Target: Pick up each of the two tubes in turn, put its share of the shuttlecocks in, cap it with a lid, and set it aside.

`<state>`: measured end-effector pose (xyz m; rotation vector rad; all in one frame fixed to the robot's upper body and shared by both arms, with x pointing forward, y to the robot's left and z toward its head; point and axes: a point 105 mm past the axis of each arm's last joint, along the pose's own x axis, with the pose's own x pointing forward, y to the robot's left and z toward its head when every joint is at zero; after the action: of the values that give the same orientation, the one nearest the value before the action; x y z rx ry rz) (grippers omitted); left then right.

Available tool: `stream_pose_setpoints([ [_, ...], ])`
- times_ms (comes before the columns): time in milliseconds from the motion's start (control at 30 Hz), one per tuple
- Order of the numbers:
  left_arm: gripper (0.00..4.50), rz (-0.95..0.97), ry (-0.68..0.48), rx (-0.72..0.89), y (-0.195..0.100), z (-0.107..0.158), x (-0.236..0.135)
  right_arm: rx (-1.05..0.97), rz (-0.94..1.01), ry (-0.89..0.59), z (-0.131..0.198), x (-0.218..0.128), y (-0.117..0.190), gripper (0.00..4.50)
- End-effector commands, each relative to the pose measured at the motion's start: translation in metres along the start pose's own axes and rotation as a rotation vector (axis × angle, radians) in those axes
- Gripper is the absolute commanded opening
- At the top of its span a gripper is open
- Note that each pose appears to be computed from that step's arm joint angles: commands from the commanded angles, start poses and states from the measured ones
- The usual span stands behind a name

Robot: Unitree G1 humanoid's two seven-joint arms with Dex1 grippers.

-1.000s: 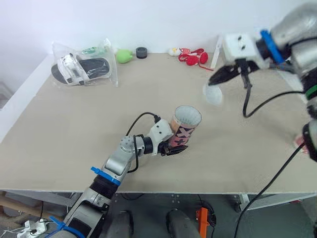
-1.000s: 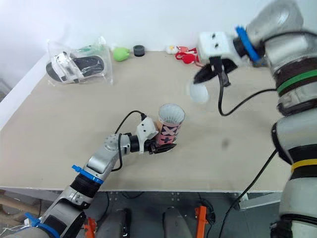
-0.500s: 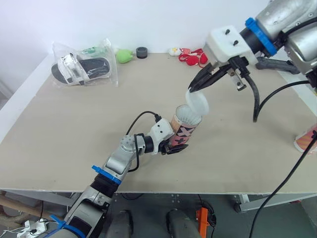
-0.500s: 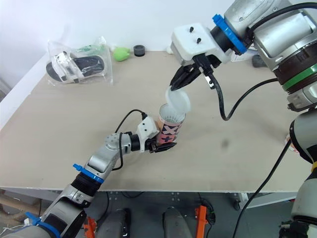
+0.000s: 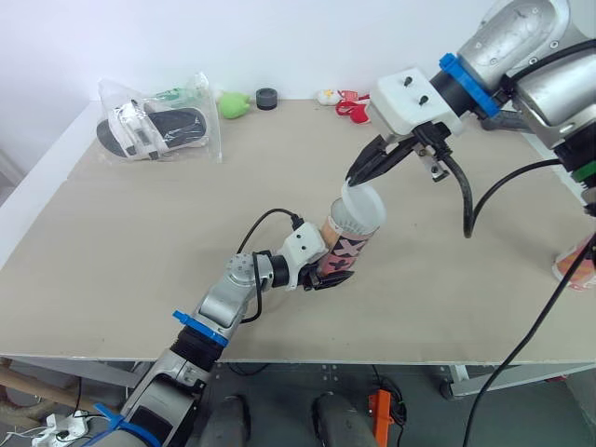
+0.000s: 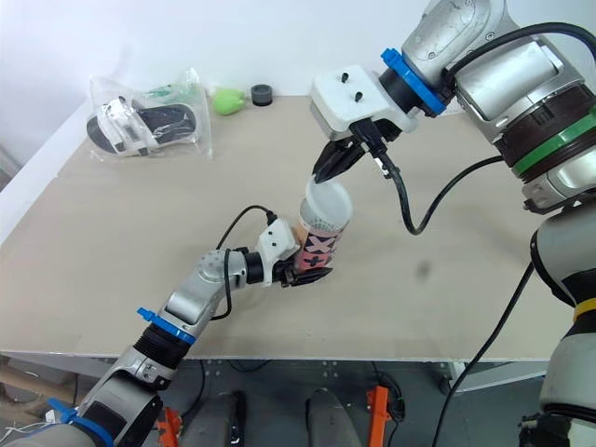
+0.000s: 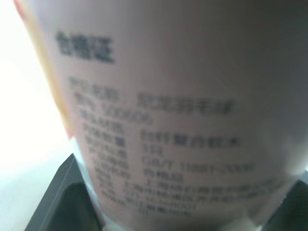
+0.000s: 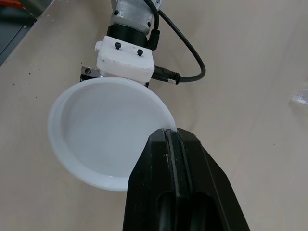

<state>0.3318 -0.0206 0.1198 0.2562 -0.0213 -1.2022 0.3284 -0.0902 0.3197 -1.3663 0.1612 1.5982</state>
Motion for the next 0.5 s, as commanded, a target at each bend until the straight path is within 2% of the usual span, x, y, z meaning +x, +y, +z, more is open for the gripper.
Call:
stream_pose_setpoints([
  [33, 2.93, 0.013, 0.028, 0.004, 0.001, -0.005, 0.0, -0.016, 0.011, -0.01, 0.002, -0.004, 0.0, 0.05],
  [500, 2.93, 0.016, 0.026, 0.0, 0.0, -0.005, 0.0, -0.018, 0.04, 0.061, -0.014, 0.004, 0.004, 0.05],
])
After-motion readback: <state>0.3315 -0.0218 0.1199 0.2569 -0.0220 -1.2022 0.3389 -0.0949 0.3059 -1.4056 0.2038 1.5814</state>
